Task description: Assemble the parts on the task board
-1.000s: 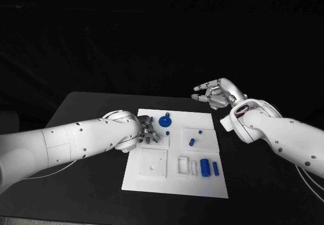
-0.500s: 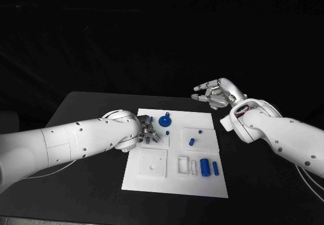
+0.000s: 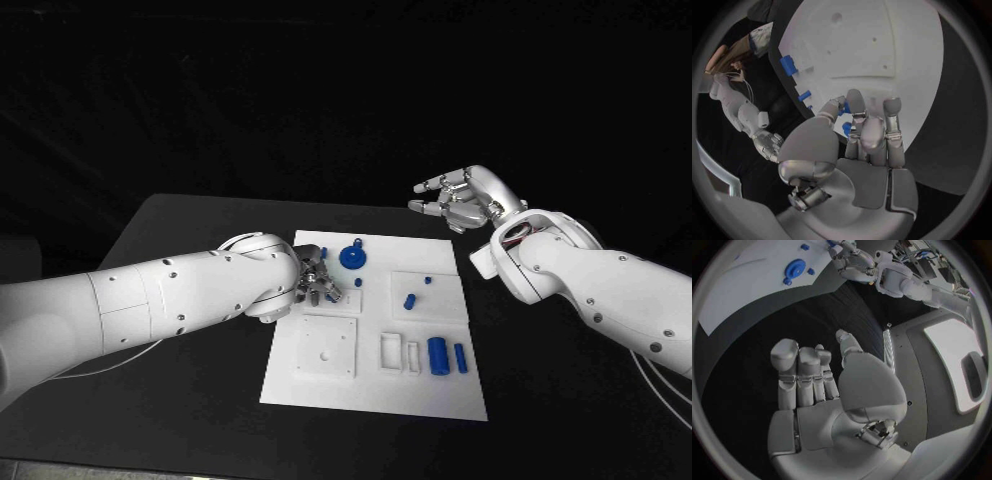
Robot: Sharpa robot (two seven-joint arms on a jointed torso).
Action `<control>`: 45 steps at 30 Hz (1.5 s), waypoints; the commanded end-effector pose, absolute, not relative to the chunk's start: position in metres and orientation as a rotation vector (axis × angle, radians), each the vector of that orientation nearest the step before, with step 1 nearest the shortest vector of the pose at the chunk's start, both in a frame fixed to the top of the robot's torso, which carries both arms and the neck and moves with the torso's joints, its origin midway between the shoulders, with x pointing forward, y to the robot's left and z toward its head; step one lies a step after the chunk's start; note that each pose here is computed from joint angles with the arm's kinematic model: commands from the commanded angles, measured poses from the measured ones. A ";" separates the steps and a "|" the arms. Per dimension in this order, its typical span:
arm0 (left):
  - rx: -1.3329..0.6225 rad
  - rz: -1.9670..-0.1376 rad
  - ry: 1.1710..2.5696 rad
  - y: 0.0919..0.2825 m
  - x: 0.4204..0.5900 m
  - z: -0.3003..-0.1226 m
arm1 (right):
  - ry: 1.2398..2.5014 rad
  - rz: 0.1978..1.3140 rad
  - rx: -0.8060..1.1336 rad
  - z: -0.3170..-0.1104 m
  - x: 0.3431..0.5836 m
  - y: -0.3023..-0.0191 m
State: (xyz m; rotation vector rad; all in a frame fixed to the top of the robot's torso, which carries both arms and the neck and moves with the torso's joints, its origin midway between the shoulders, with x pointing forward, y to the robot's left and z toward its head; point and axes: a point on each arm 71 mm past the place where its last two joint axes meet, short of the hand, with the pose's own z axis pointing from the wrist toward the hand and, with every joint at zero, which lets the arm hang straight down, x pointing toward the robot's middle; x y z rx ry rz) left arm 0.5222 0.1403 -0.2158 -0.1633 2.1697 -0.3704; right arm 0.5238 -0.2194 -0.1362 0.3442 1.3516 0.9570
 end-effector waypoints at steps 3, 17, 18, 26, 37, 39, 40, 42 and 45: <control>-0.135 -0.330 2.218 0.143 0.519 -0.222 | 1.362 0.965 0.337 -0.137 0.524 -0.218; -0.118 -0.329 2.232 0.142 0.519 -0.223 | 1.362 0.965 0.338 -0.137 0.524 -0.217; -0.118 -0.330 2.231 0.142 0.519 -0.223 | 1.362 0.965 0.337 -0.137 0.524 -0.217; -0.137 -0.359 2.194 0.143 0.518 -0.220 | 1.360 0.963 0.337 -0.137 0.524 -0.218; -0.184 -0.424 2.112 0.144 0.514 -0.214 | 1.360 0.957 0.339 -0.137 0.524 -0.221; -0.189 -0.428 2.106 0.144 0.514 -0.213 | 1.360 0.957 0.339 -0.137 0.524 -0.221; -0.191 -0.428 2.104 0.144 0.515 -0.213 | 1.361 0.956 0.339 -0.137 0.524 -0.221; -0.196 -0.428 2.100 0.145 0.515 -0.213 | 1.361 0.956 0.339 -0.137 0.524 -0.221; -0.203 -0.427 2.091 0.145 0.516 -0.212 | 1.361 0.956 0.340 -0.137 0.524 -0.221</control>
